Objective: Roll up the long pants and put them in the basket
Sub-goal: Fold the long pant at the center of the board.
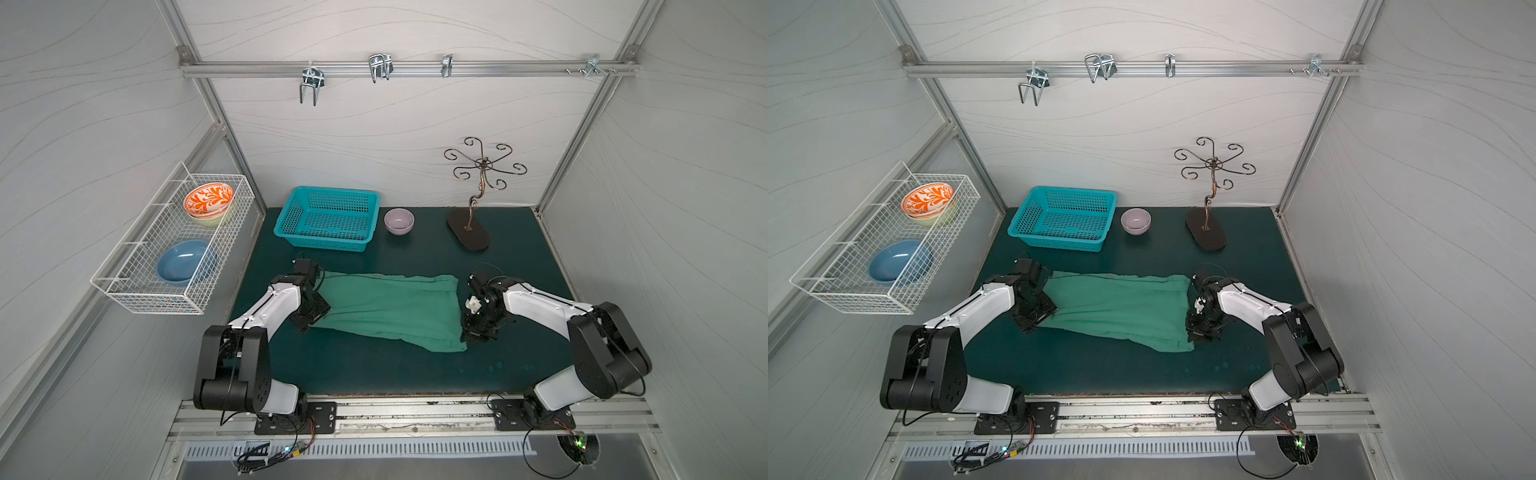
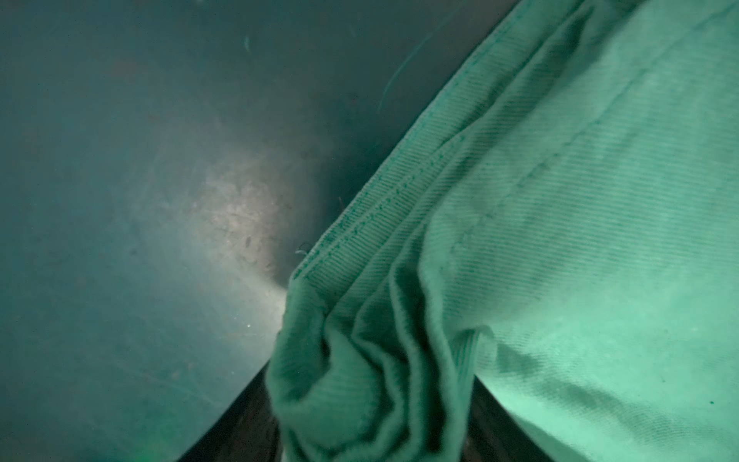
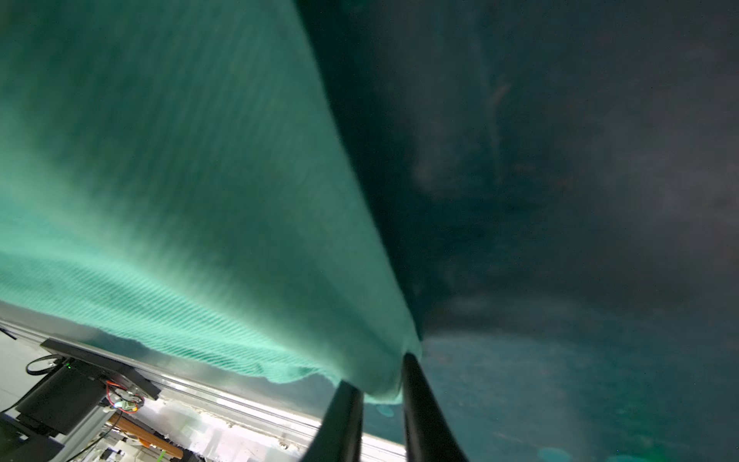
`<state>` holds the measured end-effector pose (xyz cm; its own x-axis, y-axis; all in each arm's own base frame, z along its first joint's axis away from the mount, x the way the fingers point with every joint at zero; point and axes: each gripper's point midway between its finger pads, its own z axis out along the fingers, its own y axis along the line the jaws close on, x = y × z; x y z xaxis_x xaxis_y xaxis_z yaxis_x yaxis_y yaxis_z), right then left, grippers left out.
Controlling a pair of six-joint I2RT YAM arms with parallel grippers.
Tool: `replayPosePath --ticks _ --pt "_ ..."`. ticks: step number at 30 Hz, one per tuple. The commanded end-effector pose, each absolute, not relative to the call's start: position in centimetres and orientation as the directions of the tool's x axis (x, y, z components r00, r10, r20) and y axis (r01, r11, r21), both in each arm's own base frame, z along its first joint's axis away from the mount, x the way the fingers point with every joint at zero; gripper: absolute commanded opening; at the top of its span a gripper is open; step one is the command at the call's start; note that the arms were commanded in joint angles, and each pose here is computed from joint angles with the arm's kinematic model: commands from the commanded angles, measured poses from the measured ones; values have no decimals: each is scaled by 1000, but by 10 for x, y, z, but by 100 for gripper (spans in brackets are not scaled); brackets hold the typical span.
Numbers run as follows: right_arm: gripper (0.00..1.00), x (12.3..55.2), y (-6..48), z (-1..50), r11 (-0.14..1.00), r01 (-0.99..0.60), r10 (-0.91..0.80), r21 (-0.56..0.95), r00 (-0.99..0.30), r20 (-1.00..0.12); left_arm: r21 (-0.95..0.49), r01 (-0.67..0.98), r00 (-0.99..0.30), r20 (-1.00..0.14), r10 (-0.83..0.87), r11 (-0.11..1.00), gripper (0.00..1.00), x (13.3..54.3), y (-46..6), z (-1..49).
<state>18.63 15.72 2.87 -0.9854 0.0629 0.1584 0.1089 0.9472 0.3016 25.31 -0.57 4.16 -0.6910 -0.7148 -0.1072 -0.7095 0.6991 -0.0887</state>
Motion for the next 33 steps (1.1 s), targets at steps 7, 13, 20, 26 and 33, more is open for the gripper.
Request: replayPosePath --ticks 7,13,20,26,33 --pt "59 263 159 120 918 -33 81 396 -960 -268 -195 -453 -812 -312 -493 870 66 306 -42 123" --pt "59 318 173 114 917 -76 37 391 -961 -273 -367 -348 -874 -204 -440 863 66 318 -118 121" --pt "64 337 186 105 920 -330 -236 211 -897 -373 -297 -442 -853 -153 -499 846 65 295 -123 97" --pt "66 334 206 104 789 -613 -535 -40 -655 -534 -352 -450 -840 -143 -523 820 65 301 -127 99" --pt "68 345 209 83 644 -723 -732 -249 -490 -473 -443 -474 -839 -35 -543 761 65 302 -162 81"
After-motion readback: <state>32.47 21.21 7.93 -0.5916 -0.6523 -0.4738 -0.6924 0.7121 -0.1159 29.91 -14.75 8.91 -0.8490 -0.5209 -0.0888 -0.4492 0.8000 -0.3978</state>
